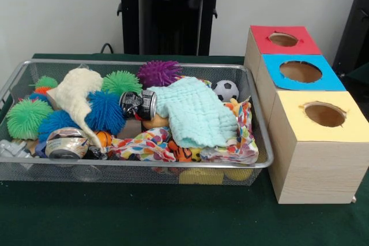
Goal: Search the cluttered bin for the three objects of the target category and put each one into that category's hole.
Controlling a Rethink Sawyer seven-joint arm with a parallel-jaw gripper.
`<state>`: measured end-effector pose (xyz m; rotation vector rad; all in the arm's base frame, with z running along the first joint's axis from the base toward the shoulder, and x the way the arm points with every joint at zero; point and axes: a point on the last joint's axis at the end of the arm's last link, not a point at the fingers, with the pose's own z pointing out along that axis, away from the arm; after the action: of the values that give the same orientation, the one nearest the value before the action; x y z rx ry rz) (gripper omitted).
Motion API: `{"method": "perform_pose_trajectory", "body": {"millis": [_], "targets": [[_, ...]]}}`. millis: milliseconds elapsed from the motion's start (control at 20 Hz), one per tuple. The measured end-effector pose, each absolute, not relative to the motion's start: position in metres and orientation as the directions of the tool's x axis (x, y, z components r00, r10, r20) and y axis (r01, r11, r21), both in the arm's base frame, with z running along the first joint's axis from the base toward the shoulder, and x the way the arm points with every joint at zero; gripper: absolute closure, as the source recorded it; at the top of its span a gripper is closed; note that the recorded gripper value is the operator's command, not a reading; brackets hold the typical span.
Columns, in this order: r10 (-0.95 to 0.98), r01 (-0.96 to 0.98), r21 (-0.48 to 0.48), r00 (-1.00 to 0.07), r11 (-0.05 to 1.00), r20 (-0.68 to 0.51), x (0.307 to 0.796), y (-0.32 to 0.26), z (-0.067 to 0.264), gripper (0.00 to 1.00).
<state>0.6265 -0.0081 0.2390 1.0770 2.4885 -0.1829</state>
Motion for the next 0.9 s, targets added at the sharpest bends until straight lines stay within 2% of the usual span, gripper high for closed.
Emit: {"method": "perform_pose_trajectory", "body": {"millis": [400, 900], "targets": [[0.651, 0.699, 0.004, -0.664, 0.715, -0.369, 0.605, -0.067, 0.207, 0.00], [0.557, 0.583, 0.026, -0.760, 0.812, -0.335, 0.613, -0.079, 0.167, 0.00]]}}
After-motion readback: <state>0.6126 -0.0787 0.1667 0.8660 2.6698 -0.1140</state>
